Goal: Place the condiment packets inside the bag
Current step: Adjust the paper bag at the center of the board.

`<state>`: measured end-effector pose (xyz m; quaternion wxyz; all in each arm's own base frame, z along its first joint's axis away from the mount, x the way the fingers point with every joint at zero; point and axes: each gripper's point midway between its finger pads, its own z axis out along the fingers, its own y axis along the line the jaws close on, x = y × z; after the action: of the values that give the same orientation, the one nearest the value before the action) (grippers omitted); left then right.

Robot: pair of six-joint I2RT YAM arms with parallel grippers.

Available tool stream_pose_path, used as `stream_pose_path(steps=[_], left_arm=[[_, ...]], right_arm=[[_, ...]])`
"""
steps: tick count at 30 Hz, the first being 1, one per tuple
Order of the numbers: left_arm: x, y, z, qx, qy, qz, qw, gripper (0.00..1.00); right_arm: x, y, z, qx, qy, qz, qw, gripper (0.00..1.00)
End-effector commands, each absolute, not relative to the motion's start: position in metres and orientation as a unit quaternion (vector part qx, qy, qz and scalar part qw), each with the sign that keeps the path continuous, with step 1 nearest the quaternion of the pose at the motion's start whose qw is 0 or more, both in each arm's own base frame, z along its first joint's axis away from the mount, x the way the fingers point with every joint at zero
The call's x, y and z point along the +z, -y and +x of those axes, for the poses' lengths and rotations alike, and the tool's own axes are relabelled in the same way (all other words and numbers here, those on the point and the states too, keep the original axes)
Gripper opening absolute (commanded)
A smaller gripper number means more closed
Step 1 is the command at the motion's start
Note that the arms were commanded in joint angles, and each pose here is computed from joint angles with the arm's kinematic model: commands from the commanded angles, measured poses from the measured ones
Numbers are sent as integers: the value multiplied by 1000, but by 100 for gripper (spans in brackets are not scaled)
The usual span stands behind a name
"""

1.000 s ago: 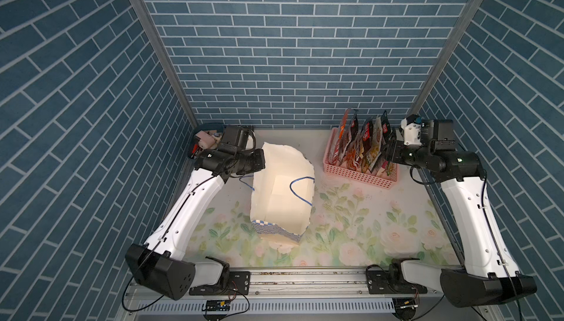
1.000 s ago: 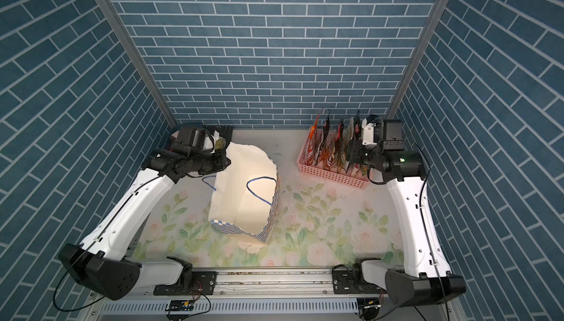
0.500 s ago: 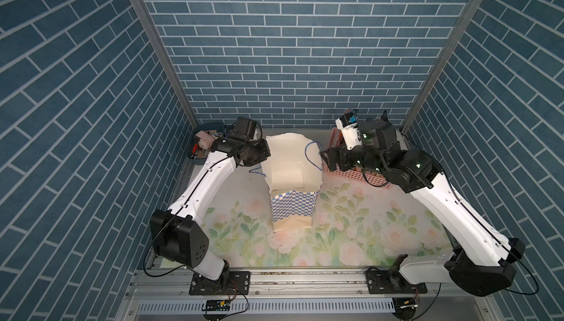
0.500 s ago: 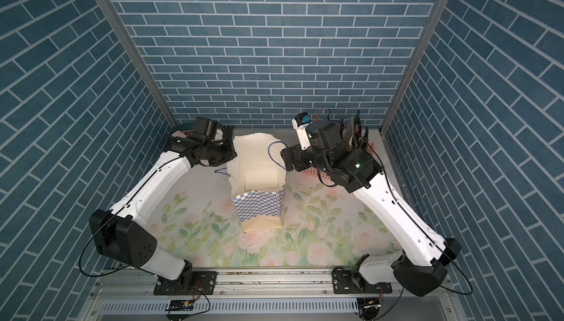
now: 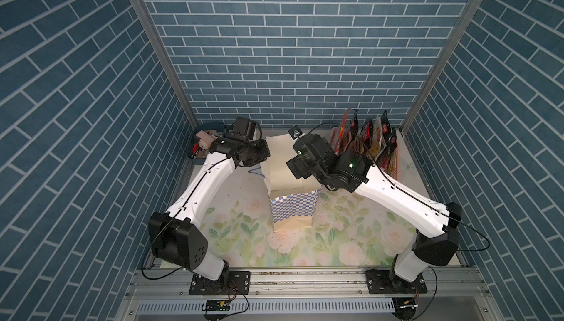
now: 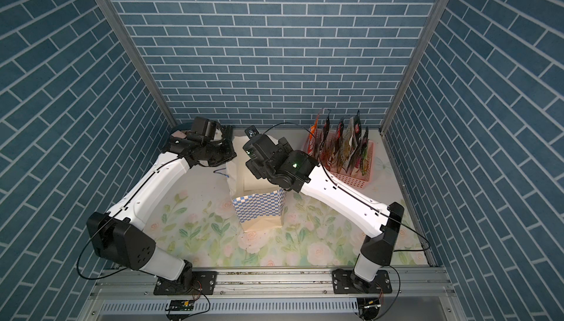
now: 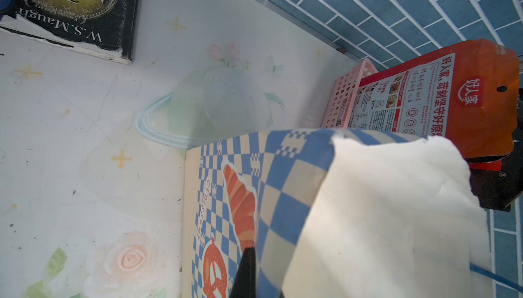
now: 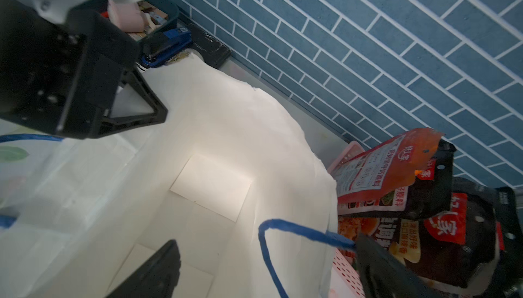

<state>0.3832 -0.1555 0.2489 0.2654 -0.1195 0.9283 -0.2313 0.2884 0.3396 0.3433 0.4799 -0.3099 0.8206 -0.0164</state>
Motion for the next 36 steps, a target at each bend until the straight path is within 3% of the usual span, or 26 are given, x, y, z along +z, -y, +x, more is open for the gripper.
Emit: stream_pose_path(steps=[1, 7, 10, 14, 16, 18, 22, 26, 32, 36], left_arm=[[252, 151, 378, -229, -928, -118, 268, 0], [251, 151, 378, -229, -928, -115, 269, 0], [250, 151, 378, -228, -928, -115, 270, 0], [249, 151, 376, -230, -928, -115, 270, 0], [249, 152, 376, -232, -928, -113, 269, 0], [250, 152, 376, -234, -927, -111, 270, 0], [253, 155, 377, -240, -925, -103, 274, 0], [254, 156, 378, -243, -925, -100, 276, 0], [252, 157, 378, -244, -925, -97, 274, 0], [251, 158, 378, -245, -925, -97, 274, 0]], right_arm=[[351, -309, 293, -70, -828, -250, 496, 100], [362, -258, 293, -69, -838, -177, 511, 97], [356, -233, 297, -50, -852, -140, 502, 88], [349, -222, 300, 44, -860, -124, 494, 78], [344, -233, 296, 138, -849, -151, 488, 73], [342, -253, 286, 222, -829, -184, 478, 63], [336, -282, 269, 343, -801, -213, 441, 29], [323, -278, 273, 410, -805, -162, 396, 0], [313, -270, 263, 599, -741, -56, 298, 0], [316, -272, 255, 632, -718, -56, 285, 0]])
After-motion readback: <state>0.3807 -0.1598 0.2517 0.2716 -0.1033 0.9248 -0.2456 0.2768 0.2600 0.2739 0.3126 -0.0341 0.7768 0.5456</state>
